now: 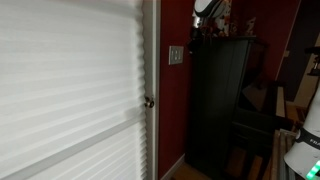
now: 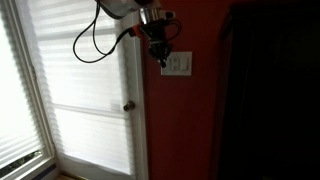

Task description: Press the middle switches.

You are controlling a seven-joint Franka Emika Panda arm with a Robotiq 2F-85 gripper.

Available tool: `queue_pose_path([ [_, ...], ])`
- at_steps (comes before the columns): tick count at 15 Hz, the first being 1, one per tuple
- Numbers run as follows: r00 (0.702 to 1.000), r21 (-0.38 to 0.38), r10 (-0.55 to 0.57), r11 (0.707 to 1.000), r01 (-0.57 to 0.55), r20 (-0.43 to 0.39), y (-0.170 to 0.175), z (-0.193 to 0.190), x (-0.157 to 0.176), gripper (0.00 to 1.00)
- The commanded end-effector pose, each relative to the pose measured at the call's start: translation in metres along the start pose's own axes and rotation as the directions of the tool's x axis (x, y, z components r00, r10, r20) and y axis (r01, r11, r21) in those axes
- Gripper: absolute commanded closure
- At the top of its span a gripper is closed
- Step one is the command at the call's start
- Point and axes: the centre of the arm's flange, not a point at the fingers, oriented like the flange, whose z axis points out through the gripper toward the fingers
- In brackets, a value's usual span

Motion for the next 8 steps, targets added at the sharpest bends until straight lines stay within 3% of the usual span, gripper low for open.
queue_pose_path([
  [1,0.999,0.024,0.019,1.000,-0.018,-0.040,0.012,-0.057,-0.048,0.69],
  [4,0.991,0.041,0.051,0.998,-0.046,-0.124,0.023,-0.098,-0.074,0.49],
  [6,0.971,0.046,0.073,0.997,-0.064,-0.229,0.037,-0.122,-0.091,0.33],
  [8,0.955,0.049,0.088,0.996,-0.078,-0.283,0.052,-0.140,-0.104,0.20],
])
